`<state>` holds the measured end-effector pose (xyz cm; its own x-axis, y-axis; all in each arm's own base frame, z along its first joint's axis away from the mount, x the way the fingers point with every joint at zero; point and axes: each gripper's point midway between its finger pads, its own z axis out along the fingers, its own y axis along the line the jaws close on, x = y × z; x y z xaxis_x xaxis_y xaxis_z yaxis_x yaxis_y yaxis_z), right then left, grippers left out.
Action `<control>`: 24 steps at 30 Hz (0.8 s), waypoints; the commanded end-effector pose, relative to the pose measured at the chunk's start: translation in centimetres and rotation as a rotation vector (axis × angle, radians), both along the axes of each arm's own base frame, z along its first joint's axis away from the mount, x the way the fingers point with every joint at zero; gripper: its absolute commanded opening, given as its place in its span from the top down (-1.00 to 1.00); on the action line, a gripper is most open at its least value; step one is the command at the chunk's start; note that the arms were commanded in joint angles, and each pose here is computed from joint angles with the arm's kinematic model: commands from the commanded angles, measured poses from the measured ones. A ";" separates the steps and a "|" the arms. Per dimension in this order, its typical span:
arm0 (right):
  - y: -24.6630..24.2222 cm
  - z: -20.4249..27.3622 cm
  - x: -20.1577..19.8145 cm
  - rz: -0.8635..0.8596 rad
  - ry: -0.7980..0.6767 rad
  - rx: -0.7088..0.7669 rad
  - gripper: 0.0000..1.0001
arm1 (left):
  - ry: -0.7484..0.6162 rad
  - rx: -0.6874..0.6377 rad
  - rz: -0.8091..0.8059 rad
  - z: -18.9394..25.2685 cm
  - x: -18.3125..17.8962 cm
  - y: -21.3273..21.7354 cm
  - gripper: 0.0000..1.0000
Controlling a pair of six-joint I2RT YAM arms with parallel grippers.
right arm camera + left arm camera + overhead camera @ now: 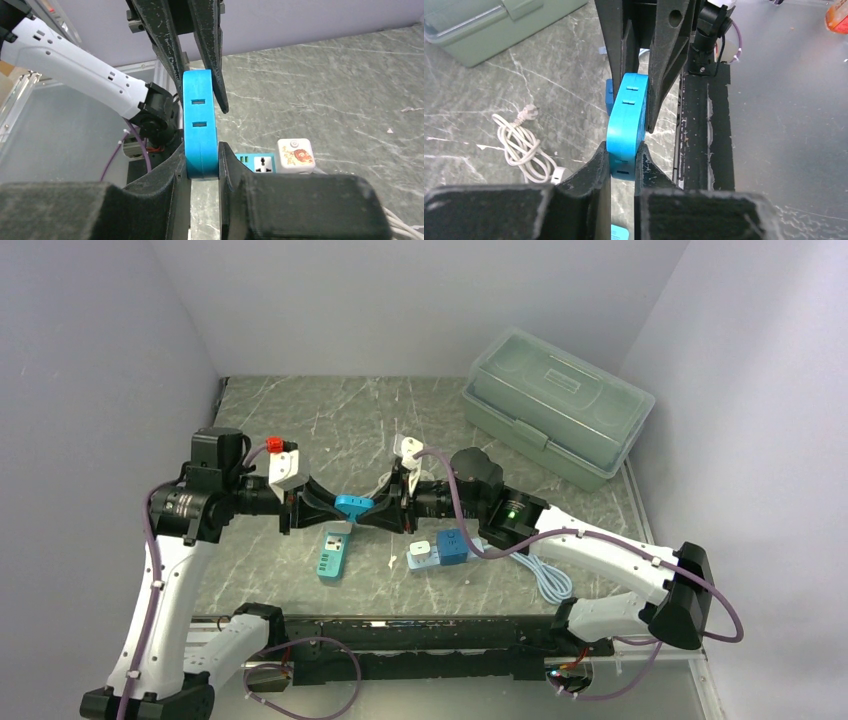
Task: Insert the plug
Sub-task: Pick up the plug from the center of the board.
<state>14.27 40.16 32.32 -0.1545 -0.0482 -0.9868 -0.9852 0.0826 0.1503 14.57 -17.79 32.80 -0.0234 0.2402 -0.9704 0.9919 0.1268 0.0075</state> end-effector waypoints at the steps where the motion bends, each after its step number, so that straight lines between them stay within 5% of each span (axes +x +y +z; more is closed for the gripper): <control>1: 0.2 2.6 0.2 -0.005 -0.025 0.060 1.00 | -0.056 -0.016 -0.022 1.1 0.2 -0.2 0.97; 4: 0.0 2.1 -0.1 0.013 -0.033 0.030 0.92 | -0.062 0.001 -0.012 1.0 0.5 -0.1 1.00; 7: 0.0 1.8 -0.5 0.048 -0.056 -0.014 0.06 | -0.072 0.002 -0.021 1.1 0.7 -0.1 1.00; 11: 0.6 1.8 -1.0 0.122 -0.066 -0.080 -0.38 | -0.072 -0.005 -0.023 1.2 1.0 -0.3 1.00; 15: 1.4 0.9 -1.1 0.177 -0.054 -0.149 -0.39 | -0.071 0.003 -0.023 1.0 1.0 -0.2 1.00; 24: 1.5 -0.7 -1.7 0.249 -0.029 -0.240 0.08 | -0.073 0.016 -0.021 0.6 0.8 -0.1 1.00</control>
<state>13.74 42.03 30.57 -0.1138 -0.2953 -0.9486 -0.9885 -0.0618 0.1378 15.50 -17.81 32.20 -0.0279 0.2619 -0.9647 0.9924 0.1227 0.0046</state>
